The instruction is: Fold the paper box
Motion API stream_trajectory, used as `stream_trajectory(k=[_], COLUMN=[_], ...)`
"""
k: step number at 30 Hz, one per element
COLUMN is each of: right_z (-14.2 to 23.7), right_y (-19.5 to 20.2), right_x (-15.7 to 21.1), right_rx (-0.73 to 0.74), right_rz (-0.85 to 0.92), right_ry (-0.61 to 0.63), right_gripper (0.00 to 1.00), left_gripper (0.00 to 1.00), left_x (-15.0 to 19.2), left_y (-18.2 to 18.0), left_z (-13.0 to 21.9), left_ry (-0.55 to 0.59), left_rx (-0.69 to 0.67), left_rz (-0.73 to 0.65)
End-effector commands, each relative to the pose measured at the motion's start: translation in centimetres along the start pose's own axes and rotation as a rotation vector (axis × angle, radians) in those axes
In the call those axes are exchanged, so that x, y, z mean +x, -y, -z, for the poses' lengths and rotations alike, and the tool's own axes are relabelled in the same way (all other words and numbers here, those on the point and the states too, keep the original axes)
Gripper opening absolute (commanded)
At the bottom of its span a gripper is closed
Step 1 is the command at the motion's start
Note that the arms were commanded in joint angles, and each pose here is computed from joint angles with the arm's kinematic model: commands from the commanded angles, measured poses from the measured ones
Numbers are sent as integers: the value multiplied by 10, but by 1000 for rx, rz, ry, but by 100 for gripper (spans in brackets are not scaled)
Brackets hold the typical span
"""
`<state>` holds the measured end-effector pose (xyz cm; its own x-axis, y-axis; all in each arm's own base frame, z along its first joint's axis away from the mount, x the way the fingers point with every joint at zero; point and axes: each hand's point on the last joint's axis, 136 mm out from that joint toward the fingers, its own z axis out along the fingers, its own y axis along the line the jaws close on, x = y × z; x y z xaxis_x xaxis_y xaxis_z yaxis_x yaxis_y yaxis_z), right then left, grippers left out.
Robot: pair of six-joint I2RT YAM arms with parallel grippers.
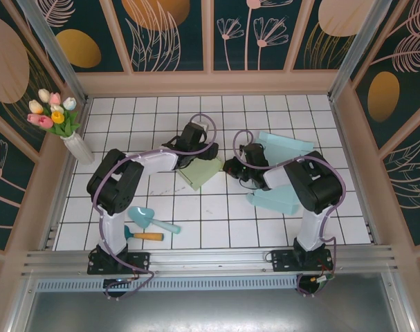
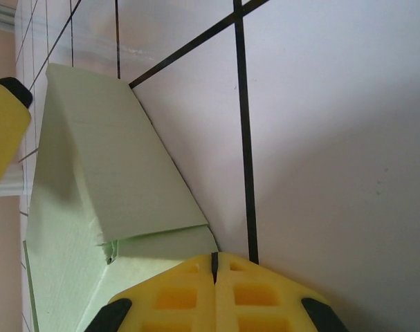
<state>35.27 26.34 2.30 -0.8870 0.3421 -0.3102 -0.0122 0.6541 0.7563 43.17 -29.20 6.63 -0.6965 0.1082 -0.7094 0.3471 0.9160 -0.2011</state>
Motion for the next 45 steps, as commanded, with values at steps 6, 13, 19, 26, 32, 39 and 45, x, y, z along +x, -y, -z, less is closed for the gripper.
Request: stream_trajectory(k=[6, 13, 19, 26, 32, 39, 45], right_z=[-12, -18, -14, -12, -13, -17, -25], right_y=[9, 4, 10, 13, 12, 11, 10], right_x=[3, 1, 1, 5, 7, 7, 7], right_rx=[5, -35, 1, 6, -1, 0, -4], right_rz=[-19, -19, -26, -29, -20, -6, -10], right_ry=[-43, -44, -28, -35, -48, -66, -85], right_gripper=[0, 0, 0, 0, 0, 0, 0], left_gripper=[75, 66, 69, 70, 73, 76, 74], left_x=[19, 42, 14, -15, -25, -24, 6], left_y=[46, 69, 32, 1, -19, -34, -29], left_z=[-3, -7, 6, 8, 8, 4, -25], left_ry=[-59, -134, -44, 0, 10, -3, -83], left_rx=[272, 391, 149, 12, -36, -32, 40], left_rz=[71, 228, 205, 154, 167, 191, 182])
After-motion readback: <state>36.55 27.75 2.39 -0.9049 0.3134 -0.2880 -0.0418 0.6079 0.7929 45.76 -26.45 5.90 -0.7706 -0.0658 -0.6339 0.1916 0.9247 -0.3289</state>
